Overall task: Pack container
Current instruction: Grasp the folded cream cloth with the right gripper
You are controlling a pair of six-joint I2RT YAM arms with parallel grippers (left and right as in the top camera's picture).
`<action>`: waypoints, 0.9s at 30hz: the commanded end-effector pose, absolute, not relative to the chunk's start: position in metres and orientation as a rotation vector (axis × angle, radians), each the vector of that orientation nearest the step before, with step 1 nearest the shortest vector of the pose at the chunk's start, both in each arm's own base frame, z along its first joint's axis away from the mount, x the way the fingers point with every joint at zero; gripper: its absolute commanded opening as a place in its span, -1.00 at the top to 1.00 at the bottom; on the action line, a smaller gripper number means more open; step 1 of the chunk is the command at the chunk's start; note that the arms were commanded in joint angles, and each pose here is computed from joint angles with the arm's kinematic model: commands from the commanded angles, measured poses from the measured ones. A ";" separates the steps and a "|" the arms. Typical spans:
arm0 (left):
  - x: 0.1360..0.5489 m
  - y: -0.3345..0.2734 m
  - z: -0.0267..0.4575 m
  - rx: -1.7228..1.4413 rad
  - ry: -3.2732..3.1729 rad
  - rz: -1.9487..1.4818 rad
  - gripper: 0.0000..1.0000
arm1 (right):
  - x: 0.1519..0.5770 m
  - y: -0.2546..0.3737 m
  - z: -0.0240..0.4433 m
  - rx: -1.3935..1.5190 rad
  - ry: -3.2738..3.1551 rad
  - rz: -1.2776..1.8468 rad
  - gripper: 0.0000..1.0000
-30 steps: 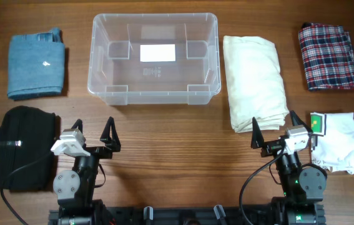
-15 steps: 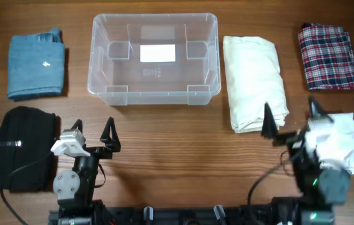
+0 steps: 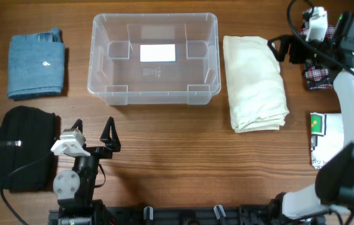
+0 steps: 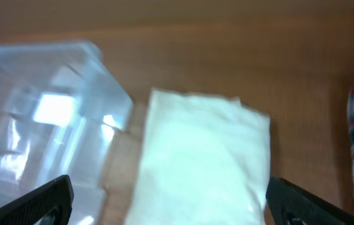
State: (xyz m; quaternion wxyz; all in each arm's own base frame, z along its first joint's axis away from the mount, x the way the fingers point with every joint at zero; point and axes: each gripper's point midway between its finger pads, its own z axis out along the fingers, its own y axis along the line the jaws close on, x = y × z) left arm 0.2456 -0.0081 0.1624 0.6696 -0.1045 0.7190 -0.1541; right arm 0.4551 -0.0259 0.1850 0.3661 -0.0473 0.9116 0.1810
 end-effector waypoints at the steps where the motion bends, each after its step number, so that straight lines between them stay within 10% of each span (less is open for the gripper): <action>1: 0.246 -0.009 0.160 -0.235 1.626 -0.347 -0.99 | 0.453 -0.046 0.145 -0.148 2.433 0.484 -0.99; 23: 0.246 -0.009 0.160 -0.235 1.626 -0.347 -0.99 | 0.421 -0.039 0.007 -0.066 2.521 1.073 -0.98; 27: 0.246 -0.009 0.160 -0.235 1.626 -0.347 -1.00 | 0.422 -0.023 0.008 -0.097 2.511 1.118 -0.37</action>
